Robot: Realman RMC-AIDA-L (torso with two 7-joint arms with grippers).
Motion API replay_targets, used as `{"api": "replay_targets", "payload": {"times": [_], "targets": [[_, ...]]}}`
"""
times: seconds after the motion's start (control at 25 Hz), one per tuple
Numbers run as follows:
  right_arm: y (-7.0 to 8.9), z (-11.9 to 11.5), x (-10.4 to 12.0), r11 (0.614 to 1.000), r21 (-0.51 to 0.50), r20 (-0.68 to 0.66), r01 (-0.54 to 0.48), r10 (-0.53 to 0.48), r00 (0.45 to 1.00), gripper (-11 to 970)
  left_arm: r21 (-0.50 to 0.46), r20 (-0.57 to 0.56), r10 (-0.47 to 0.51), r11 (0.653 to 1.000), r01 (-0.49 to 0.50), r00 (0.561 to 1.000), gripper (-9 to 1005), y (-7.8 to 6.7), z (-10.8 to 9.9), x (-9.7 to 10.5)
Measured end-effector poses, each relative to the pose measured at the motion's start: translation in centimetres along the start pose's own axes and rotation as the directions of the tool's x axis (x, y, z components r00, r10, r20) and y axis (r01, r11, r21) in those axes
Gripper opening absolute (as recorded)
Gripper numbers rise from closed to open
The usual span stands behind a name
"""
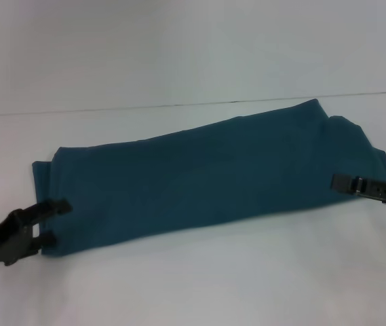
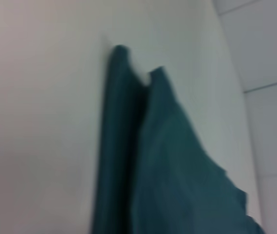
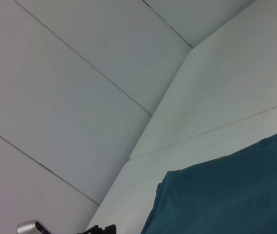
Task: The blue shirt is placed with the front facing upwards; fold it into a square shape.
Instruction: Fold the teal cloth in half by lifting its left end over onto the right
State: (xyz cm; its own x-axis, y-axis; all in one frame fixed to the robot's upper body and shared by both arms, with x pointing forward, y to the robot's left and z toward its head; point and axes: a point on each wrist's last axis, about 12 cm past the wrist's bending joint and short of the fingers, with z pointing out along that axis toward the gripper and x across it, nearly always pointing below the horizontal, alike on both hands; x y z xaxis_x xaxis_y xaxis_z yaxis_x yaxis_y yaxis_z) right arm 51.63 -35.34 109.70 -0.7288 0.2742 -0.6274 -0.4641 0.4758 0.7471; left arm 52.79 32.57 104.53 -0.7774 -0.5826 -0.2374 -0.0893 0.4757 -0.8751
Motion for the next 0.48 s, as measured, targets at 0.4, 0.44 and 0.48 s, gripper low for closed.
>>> {"api": "replay_targets", "payload": {"times": [0.4,0.44,0.48], "targets": [[0.1,0.3,0.1,1.0,-0.008,0.0,-0.002,0.002,1.0,918,0.088,-0.015,0.021,0.996,-0.02,1.0,917,-1.6,0.2,-0.4],[0.1,0.4,0.1,1.0,-0.009,0.0,-0.003,0.003,1.0,918,0.087,-0.019,0.023,0.996,-0.022,1.0,917,-1.5,0.4,-0.2],[0.1,0.4,0.1,1.0,-0.009,0.0,-0.004,0.004,1.0,917,0.087,-0.021,0.026,0.996,-0.024,0.999,917,-1.5,0.6,-0.1]]}}
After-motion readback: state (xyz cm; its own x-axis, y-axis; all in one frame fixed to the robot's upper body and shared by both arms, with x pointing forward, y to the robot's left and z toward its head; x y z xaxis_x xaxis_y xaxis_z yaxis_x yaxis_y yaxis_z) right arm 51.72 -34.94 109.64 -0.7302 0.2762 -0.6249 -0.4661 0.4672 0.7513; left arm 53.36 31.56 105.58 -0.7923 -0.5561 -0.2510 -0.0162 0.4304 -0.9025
